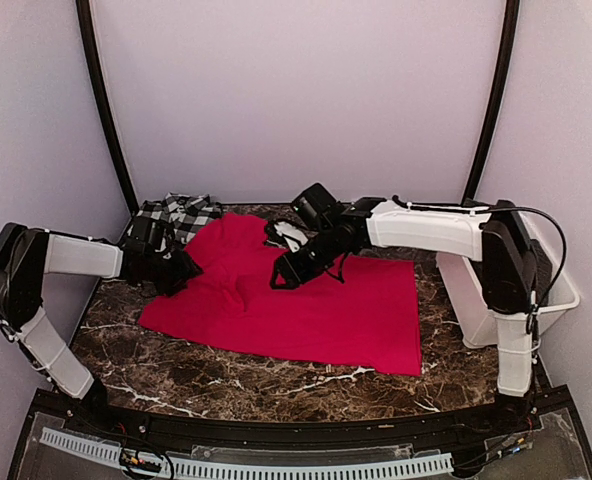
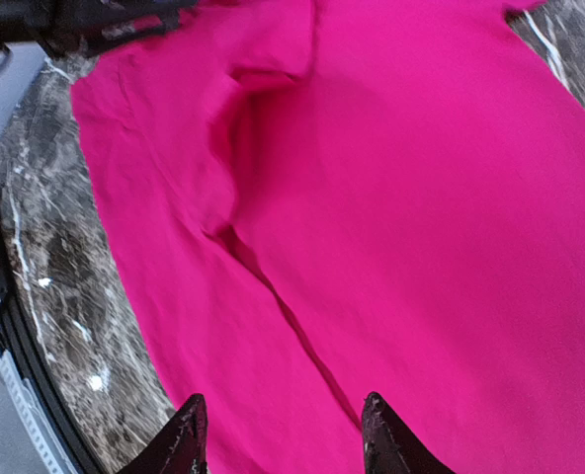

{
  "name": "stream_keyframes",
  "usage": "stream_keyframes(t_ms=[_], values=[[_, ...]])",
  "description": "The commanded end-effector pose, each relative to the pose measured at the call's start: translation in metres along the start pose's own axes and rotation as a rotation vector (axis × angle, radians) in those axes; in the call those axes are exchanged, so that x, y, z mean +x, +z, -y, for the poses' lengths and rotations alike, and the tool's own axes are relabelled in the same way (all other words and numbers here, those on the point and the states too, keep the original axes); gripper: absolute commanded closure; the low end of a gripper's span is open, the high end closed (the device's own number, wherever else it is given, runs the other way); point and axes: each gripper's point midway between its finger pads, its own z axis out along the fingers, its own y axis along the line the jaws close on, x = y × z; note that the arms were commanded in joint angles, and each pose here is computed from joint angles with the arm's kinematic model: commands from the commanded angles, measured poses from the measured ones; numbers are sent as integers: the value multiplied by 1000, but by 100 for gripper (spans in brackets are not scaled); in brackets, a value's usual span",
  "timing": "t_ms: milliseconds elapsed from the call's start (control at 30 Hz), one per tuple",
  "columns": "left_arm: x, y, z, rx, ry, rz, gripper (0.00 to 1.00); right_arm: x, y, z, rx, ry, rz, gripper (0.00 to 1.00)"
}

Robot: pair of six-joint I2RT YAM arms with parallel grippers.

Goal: Fold and stack the mixed laundry pile
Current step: Adjust the 1/3-folded T-shirt at the center of the board.

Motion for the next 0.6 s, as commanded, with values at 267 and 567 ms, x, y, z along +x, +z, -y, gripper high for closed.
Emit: stream_keyframes(t_ms=[267, 567], values=[[12, -26, -19, -24, -18, 37, 43, -92, 78, -110, -353, -95, 155, 69], [14, -25, -25, -34, -20, 25, 43, -82, 147, -21, -199, 97, 120, 74]])
